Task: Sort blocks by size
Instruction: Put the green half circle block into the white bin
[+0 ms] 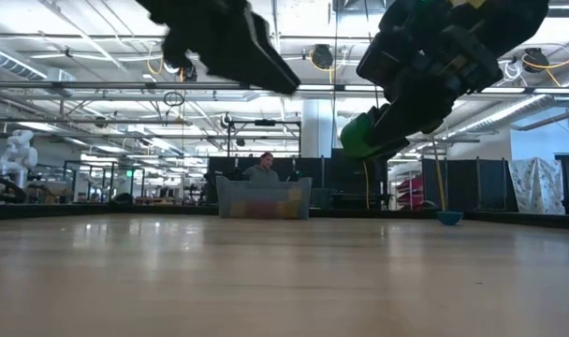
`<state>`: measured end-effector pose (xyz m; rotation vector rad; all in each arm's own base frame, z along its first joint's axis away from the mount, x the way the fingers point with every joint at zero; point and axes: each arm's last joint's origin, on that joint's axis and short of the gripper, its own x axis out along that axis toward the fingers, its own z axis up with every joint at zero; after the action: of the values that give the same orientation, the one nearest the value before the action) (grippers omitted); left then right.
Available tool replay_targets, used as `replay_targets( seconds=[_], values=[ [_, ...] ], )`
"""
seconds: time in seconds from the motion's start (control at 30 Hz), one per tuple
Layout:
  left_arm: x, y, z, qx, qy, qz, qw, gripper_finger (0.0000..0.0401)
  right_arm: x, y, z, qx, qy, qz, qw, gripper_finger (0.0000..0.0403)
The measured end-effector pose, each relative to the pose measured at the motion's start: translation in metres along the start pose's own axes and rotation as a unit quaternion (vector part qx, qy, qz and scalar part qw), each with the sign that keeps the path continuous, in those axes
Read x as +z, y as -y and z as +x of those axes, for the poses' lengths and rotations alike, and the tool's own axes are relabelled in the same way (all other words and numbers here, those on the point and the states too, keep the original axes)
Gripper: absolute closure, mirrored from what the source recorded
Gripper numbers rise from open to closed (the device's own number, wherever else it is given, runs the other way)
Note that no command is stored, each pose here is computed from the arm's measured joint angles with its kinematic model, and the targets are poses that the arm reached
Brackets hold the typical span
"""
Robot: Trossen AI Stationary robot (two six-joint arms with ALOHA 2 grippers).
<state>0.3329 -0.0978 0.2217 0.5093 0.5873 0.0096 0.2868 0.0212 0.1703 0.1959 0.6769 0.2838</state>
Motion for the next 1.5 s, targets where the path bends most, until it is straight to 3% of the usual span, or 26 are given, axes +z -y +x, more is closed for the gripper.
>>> replay_targets(
  seconds=[0.23, 0.37, 0.63, 1.07, 1.5],
  values=[
    [-0.004, -0.006, 0.034, -0.019, -0.003, -0.013, 1.000, 0.0198, -0.001, -0.004, 0.003, 0.003, -0.002, -0.005, 1.000, 0.0273],
    [-0.005, -0.006, 0.045, -0.025, 0.019, 0.009, 0.999, 0.0198, -0.001, -0.003, 0.006, 0.004, 0.002, 0.000, 1.000, 0.0273],
    [-0.004, -0.001, 0.056, -0.029, 0.054, 0.084, 0.995, 0.0198, -0.002, -0.002, 0.010, 0.004, 0.004, 0.003, 1.000, 0.0273],
    [-0.008, -0.001, 0.066, -0.043, 0.070, 0.097, 0.992, 0.0198, 0.000, -0.002, 0.010, 0.008, 0.014, 0.003, 1.000, 0.0273],
    [-0.012, -0.006, 0.068, -0.064, 0.073, 0.144, 0.985, 0.0198, 0.003, -0.004, 0.010, 0.030, 0.028, -0.002, 0.999, 0.0273]
  ],
)
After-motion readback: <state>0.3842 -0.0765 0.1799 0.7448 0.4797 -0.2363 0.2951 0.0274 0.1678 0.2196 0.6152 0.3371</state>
